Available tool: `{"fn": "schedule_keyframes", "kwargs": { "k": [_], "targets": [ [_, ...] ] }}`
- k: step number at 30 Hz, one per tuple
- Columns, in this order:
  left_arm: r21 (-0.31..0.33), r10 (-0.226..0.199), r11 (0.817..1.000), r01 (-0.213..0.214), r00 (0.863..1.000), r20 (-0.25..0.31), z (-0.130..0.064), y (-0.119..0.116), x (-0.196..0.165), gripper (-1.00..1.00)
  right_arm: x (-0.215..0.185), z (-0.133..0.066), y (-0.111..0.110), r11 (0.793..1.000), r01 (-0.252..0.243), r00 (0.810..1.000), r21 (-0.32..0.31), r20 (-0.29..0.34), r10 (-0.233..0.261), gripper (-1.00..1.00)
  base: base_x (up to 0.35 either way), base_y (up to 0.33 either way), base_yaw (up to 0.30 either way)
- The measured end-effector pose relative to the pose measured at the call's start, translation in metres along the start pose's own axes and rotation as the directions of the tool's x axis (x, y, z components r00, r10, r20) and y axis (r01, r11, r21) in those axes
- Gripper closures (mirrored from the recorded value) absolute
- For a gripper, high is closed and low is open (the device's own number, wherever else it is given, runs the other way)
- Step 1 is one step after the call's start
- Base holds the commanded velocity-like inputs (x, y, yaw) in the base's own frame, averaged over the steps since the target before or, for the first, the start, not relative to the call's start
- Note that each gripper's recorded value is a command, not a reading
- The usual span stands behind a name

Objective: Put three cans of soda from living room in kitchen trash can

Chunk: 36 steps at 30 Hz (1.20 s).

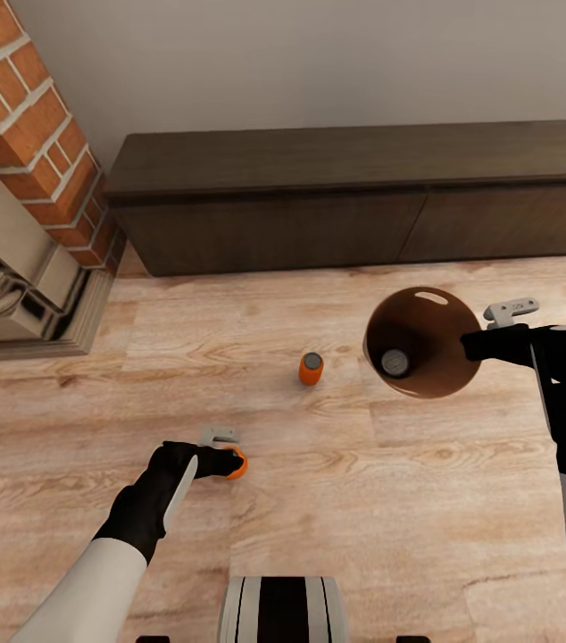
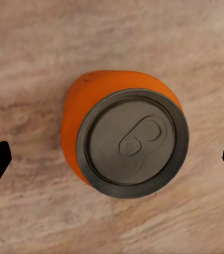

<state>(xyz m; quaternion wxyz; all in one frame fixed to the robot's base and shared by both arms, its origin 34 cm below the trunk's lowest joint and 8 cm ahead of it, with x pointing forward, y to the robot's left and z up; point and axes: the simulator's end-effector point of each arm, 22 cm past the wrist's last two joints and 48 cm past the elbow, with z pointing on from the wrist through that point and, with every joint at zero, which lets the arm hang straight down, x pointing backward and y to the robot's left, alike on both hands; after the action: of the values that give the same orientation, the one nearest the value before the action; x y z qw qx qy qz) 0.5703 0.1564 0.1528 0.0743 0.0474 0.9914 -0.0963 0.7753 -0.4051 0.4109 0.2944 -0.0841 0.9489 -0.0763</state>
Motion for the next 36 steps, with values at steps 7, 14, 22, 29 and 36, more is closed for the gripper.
{"fn": "schedule_keyframes", "kwargs": {
  "k": [7,14,22,29,36],
  "targets": [
    [0.001,0.0,1.0,0.0,1.0,-0.01,0.004,0.0,0.005,-1.0,0.005,0.005,0.004,1.0,0.002,1.0,-0.005,-0.01,-0.002,1.0,0.016,0.0,0.0],
    [0.002,-0.001,1.0,0.001,1.0,-0.02,0.008,0.001,0.009,-1.0,0.009,0.011,0.006,1.0,0.005,1.0,-0.007,-0.02,-0.005,1.0,0.001,0.0,0.0],
    [0.003,-0.004,1.0,0.004,1.0,-0.031,0.013,0.001,0.014,-1.0,0.016,0.017,0.007,1.0,0.006,0.999,-0.009,-0.032,-0.006,1.0,0.0,0.0,0.0],
    [0.006,-0.006,1.0,0.006,0.999,-0.033,0.014,0.001,0.015,-1.0,0.018,0.018,0.009,1.0,0.005,0.999,-0.012,-0.036,-0.005,1.0,0.0,0.0,0.0],
    [0.007,-0.007,1.0,0.008,0.999,-0.033,0.014,0.0,0.015,-1.0,0.018,0.018,0.01,1.0,0.005,0.999,-0.015,-0.038,-0.006,1.0,0.0,0.0,0.0]
  ]
}}
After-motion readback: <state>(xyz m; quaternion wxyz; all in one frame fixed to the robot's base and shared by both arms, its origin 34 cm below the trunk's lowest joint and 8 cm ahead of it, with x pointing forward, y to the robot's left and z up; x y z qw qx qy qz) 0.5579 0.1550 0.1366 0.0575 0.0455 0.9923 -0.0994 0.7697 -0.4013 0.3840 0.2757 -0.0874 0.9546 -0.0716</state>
